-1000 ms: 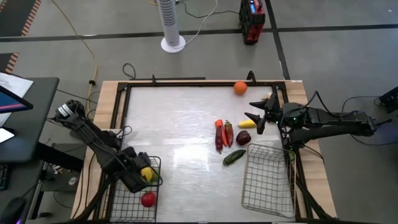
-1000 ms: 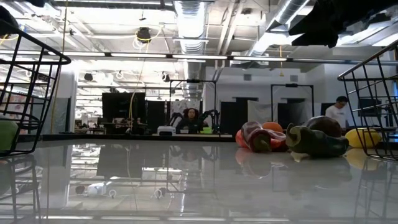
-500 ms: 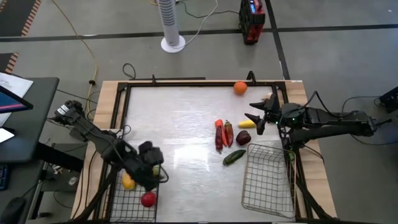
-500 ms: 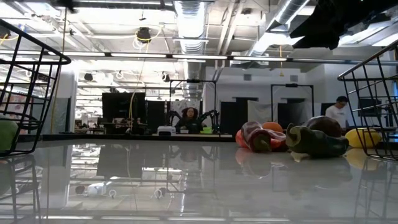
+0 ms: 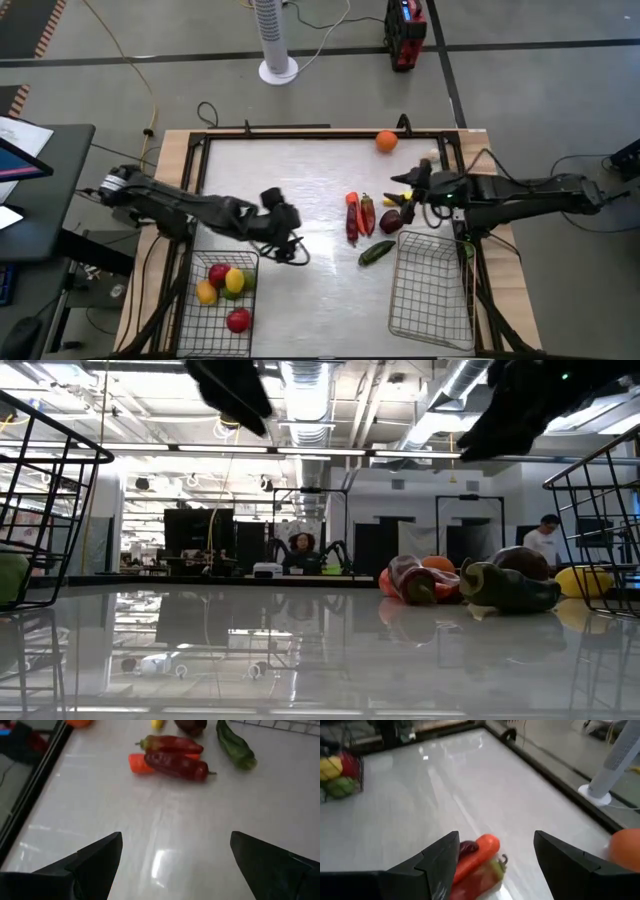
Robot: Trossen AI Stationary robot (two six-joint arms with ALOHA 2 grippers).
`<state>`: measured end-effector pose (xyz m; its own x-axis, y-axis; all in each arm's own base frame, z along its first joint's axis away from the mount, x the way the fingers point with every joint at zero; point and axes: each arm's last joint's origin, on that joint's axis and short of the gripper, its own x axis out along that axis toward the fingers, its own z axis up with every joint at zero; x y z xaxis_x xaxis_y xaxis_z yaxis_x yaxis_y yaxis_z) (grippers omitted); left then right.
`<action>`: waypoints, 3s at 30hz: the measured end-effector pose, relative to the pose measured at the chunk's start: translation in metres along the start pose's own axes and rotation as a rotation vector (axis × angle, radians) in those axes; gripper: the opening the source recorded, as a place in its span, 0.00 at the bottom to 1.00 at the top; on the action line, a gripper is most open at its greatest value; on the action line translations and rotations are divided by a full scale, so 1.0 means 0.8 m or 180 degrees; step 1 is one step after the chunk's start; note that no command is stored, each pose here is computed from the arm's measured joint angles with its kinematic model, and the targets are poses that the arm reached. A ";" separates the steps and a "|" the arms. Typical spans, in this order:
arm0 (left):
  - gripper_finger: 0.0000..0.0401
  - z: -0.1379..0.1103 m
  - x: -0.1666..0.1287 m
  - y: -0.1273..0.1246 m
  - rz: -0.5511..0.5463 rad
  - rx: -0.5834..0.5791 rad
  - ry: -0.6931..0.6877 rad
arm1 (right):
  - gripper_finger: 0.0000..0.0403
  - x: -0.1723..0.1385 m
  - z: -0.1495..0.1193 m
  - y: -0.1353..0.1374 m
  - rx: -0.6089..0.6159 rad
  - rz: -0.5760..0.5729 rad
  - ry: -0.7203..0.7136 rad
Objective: Sort produce into baskets
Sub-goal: Put the left red chili pepper into the gold wire basket
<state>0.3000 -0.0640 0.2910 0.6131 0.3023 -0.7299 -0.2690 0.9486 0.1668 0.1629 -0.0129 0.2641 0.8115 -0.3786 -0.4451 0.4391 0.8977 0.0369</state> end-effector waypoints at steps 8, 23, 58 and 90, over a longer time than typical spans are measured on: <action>0.90 0.020 0.109 0.011 -0.0096 0.0377 -0.0072 | 0.71 0.047 -0.016 0.006 -0.0176 -0.0091 0.0524; 0.90 0.047 0.216 0.020 -0.0673 0.1067 -0.0014 | 0.71 0.046 0.018 -0.021 -0.0217 0.0016 0.0461; 0.84 -0.005 0.238 0.030 0.0809 0.0718 0.1055 | 0.71 0.027 0.054 -0.015 -0.0556 -0.0087 0.0152; 0.84 -0.094 0.060 0.121 0.0712 -0.1748 0.1554 | 0.71 0.029 0.059 -0.015 -0.0686 -0.0091 0.0028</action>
<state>0.2475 0.0354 0.2218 0.1374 0.2845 -0.9488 -0.7567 0.6483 0.0848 0.1948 -0.0428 0.2958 0.7962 -0.4035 -0.4509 0.3685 0.9144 -0.1676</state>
